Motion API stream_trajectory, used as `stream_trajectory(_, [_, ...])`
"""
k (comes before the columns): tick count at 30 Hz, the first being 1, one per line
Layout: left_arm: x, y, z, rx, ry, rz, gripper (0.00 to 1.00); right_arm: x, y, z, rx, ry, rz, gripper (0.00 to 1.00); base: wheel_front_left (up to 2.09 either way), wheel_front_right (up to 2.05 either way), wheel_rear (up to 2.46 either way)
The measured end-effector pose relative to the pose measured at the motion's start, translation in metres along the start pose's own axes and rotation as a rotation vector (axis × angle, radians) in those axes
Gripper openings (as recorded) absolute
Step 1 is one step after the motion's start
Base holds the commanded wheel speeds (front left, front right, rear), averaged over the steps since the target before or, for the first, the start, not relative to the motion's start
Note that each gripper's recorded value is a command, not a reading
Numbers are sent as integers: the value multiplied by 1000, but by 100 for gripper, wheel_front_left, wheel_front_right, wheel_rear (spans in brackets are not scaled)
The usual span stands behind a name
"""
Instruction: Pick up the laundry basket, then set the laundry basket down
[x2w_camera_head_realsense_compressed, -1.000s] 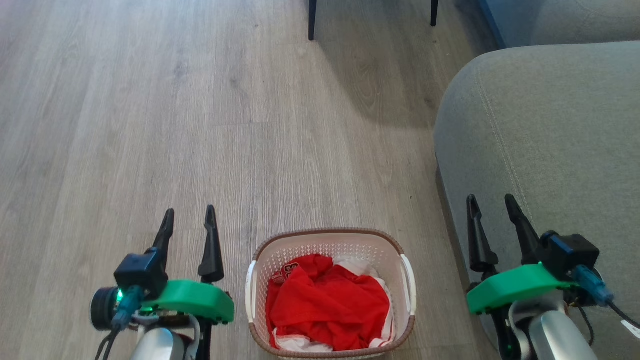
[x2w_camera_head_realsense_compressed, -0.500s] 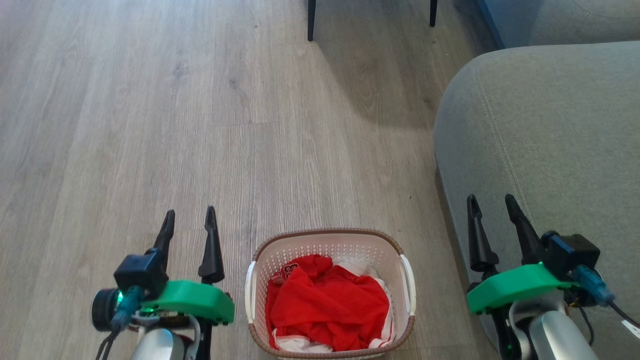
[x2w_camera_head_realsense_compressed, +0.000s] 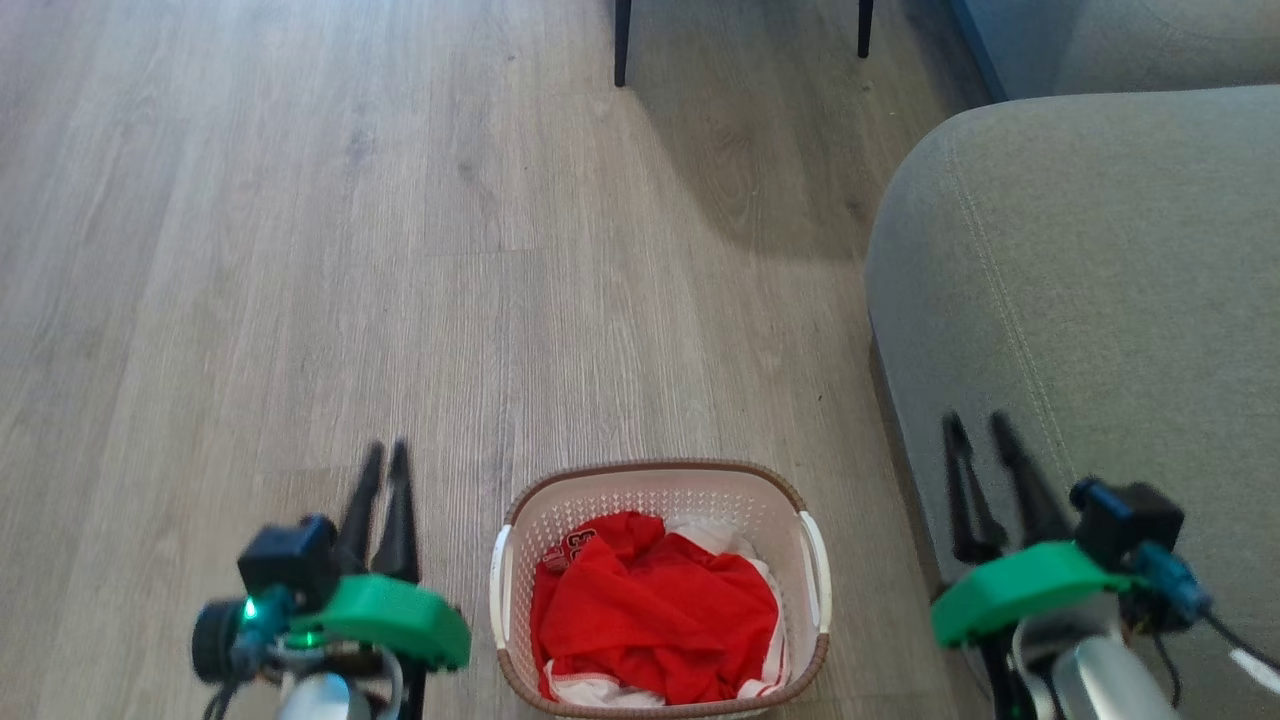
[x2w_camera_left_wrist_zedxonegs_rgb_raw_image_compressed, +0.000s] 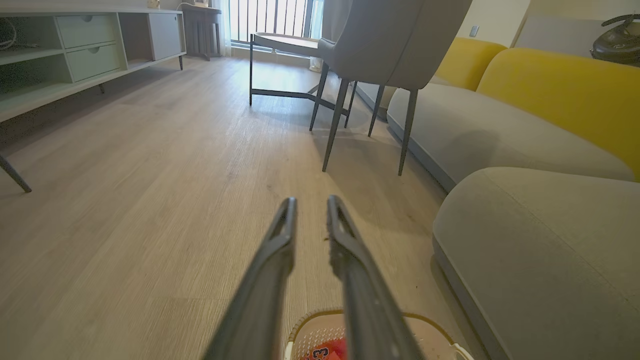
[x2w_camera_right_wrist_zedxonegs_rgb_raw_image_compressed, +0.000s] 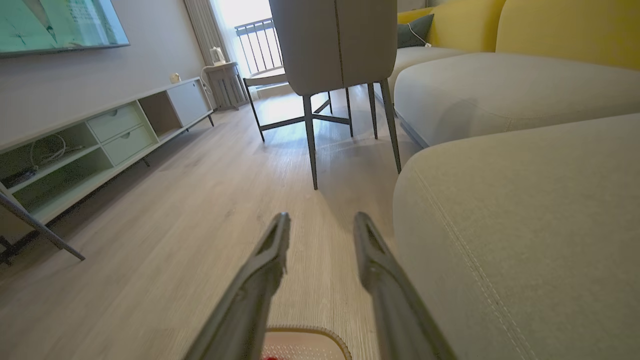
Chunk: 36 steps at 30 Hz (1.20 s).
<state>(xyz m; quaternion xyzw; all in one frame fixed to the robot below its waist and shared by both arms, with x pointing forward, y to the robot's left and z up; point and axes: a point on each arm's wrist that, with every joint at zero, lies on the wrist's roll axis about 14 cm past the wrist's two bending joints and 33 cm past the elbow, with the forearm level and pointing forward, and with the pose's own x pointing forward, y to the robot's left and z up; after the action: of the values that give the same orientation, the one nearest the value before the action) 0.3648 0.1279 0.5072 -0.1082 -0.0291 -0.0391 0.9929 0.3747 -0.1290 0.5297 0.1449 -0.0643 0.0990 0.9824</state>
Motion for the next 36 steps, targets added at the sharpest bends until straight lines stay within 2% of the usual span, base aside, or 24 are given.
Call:
stream_trajectory(3, [-17,9,-33,6,105,29,0,-16,-8,-31,9,98,-32,0,0,0,0])
stream_trajectory(6, [-27,13,-46,-22,153,49,0,-24,-12,-41,38,135,-53,0,0,0,0])
stream_trajectory(36, [-22,27,-49,-338,197,124,0,-26,-33,-42,331,133,-170,0,0,0,0])
